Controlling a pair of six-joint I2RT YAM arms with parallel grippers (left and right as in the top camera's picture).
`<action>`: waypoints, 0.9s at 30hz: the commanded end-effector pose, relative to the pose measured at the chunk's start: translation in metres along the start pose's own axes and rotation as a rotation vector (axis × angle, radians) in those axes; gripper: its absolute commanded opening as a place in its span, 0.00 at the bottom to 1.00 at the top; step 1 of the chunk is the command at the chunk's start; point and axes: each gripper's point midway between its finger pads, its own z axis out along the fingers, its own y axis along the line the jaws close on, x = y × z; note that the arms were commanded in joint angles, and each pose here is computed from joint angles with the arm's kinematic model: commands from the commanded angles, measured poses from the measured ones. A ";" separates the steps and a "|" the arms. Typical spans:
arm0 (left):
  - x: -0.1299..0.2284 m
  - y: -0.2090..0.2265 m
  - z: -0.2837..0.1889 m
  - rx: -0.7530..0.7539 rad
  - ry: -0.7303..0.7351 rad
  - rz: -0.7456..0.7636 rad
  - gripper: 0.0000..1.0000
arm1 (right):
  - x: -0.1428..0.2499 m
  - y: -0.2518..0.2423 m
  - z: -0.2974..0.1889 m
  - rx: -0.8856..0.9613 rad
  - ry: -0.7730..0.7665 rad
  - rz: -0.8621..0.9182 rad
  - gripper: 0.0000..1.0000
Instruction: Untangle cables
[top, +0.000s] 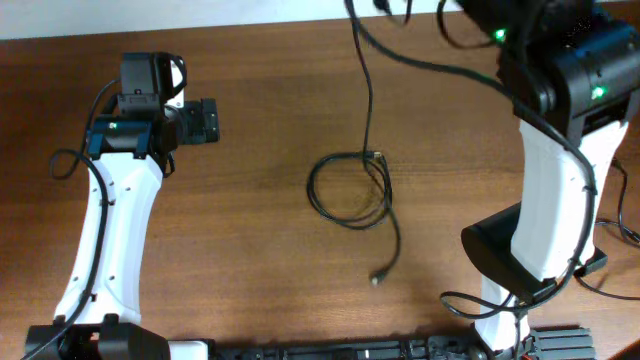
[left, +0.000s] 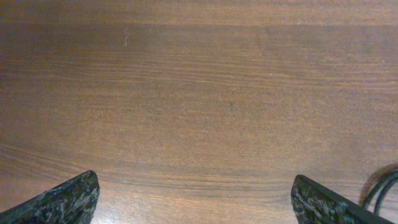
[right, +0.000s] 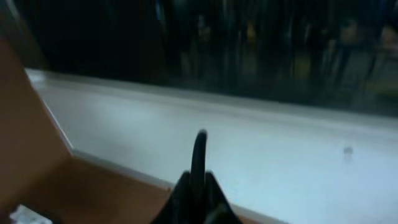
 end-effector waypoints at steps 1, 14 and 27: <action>-0.007 0.003 -0.011 -0.007 -0.031 -0.016 0.99 | -0.075 0.008 -0.035 -0.031 -0.273 0.016 0.04; -0.007 0.003 -0.011 -0.007 -0.031 -0.017 0.99 | -0.145 -0.053 -0.077 0.426 -0.568 -0.183 0.04; -0.007 0.003 -0.011 -0.007 -0.031 -0.017 0.99 | 0.000 -0.361 -0.154 1.454 0.056 -0.171 0.04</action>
